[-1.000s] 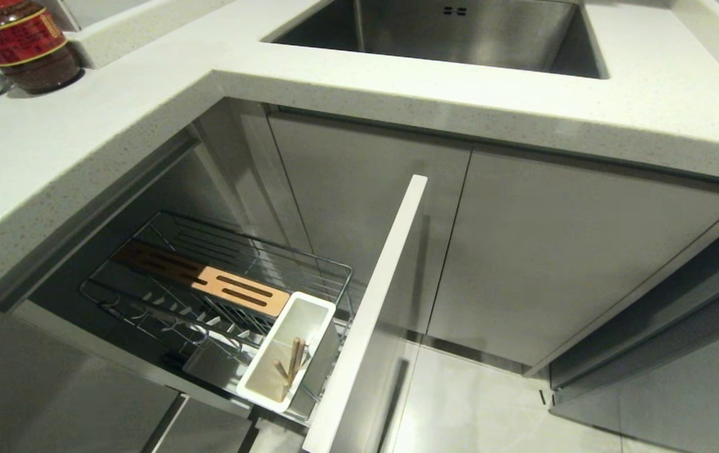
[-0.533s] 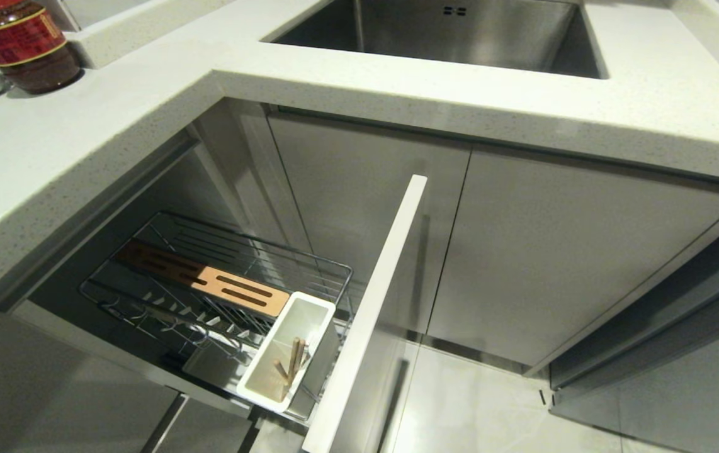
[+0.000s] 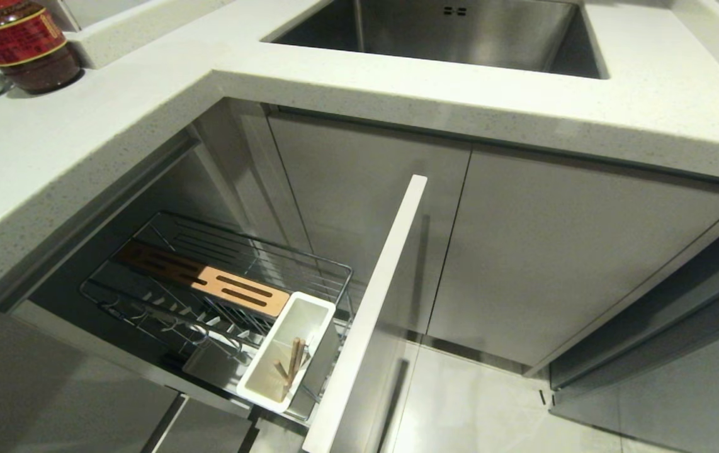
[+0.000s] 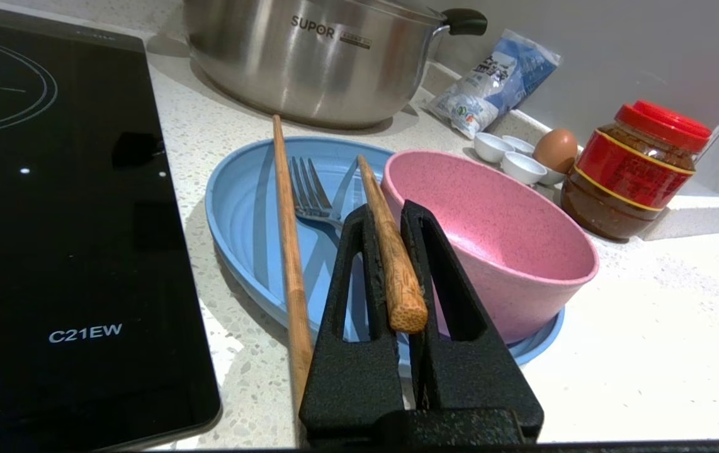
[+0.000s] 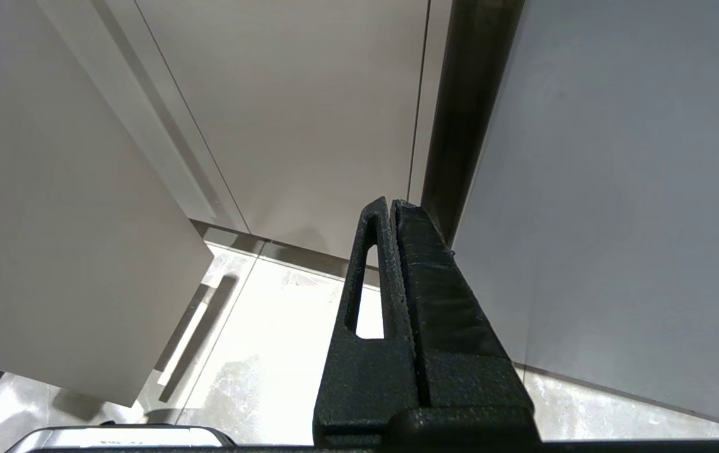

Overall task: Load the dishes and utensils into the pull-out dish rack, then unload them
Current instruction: Take the chopsticks out of the cupboard

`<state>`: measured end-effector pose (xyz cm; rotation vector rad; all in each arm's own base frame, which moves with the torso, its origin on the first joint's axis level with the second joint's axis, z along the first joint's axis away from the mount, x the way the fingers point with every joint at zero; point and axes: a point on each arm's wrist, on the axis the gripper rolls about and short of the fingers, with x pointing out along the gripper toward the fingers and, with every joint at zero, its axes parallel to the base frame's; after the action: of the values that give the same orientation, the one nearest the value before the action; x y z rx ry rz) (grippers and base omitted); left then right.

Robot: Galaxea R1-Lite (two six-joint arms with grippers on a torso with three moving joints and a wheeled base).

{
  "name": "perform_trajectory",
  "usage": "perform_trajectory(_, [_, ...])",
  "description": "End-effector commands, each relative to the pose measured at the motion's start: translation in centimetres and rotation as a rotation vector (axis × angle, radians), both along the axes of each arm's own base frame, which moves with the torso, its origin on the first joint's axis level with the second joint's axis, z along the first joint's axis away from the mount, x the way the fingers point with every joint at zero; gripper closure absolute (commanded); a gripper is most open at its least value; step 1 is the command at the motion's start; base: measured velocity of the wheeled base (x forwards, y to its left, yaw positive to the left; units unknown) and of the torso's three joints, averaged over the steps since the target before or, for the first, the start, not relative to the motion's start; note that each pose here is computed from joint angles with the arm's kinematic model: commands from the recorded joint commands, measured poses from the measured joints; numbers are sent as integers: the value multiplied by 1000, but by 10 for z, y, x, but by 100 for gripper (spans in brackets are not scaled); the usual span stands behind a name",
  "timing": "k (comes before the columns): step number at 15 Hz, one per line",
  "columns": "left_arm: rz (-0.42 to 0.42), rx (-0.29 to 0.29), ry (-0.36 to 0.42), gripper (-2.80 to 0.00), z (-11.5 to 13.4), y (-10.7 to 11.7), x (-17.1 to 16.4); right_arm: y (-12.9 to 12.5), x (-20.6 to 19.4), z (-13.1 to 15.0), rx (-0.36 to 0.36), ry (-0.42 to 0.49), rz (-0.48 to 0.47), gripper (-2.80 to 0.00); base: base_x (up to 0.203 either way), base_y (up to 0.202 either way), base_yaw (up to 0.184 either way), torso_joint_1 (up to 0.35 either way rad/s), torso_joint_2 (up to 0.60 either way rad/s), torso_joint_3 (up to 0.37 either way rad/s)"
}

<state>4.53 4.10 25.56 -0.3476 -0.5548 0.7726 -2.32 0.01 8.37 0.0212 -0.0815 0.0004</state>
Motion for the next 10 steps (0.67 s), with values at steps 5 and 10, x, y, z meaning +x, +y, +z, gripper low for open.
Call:
perform_trajectory(5, [0,0,-5,-280,2,1,1,0,2,-7,0,25,0,0,0,0,0,0,0,0])
perform_trajectory(10, [1,32,-42,-280,7,-3,-4,0,2,-7,0,25,0,0,0,0,0,0,0,0])
